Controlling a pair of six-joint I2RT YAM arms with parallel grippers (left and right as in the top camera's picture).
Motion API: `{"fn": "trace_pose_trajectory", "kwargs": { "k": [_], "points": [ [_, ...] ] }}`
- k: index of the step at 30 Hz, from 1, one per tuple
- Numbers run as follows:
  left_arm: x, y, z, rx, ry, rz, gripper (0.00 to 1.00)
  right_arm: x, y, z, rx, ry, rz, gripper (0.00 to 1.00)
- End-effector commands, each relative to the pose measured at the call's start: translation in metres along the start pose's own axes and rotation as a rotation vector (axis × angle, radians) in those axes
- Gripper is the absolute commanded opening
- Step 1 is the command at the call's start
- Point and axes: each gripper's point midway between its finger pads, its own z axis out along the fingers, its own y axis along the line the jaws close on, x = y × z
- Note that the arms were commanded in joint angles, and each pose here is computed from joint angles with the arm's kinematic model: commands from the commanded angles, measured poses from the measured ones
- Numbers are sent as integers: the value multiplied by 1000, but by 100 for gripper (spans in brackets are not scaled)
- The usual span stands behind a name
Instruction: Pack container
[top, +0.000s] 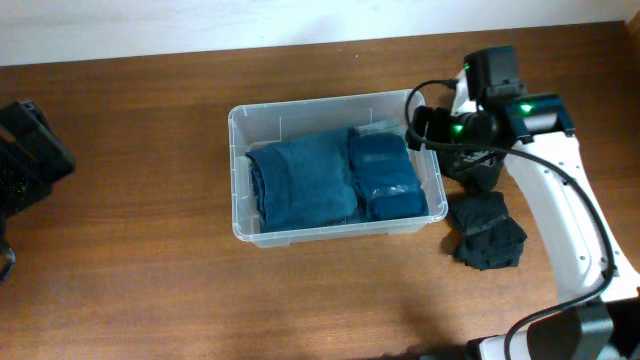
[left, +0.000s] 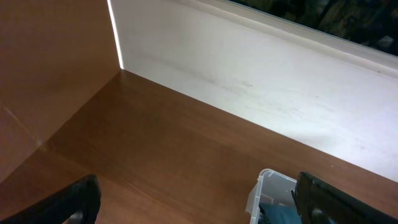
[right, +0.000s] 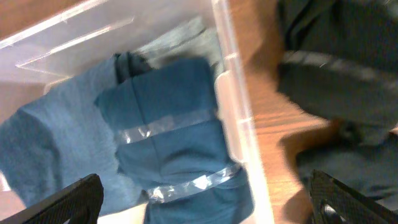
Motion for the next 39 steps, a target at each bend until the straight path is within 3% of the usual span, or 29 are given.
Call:
{"fn": "trace_pose_trajectory", "kwargs": {
  "k": [1, 7, 12, 17, 22, 25, 32, 37, 39],
  "points": [
    [-1, 3, -2, -8, -6, 12, 99, -21, 11, -42, -15, -140, -102, 97],
    [-1, 2, -2, -8, -6, 12, 100, -43, -15, -84, 2, -271, -17, 99],
    [-1, 3, -2, -8, -6, 12, 100, -61, -89, -83, 61, -280, 198, 98],
    [-1, 2, -2, -8, -6, 12, 100, -66, -166, -48, 18, -189, 413, 98],
    [-1, 2, -2, -8, -6, 12, 99, -49, -218, 40, -99, 23, 586, 99],
    [-1, 3, -2, -8, -6, 12, 100, -42, -216, 82, -197, 112, 626, 98],
    [-1, 2, -2, -8, -6, 12, 99, -56, -202, 149, -330, 112, 578, 100],
    [-1, 3, -2, -8, -6, 12, 99, -61, -185, 174, -305, 113, 545, 88],
    [-1, 2, -2, -8, -6, 12, 100, -58, -184, 182, -232, 122, 533, 76]
  ]
}}
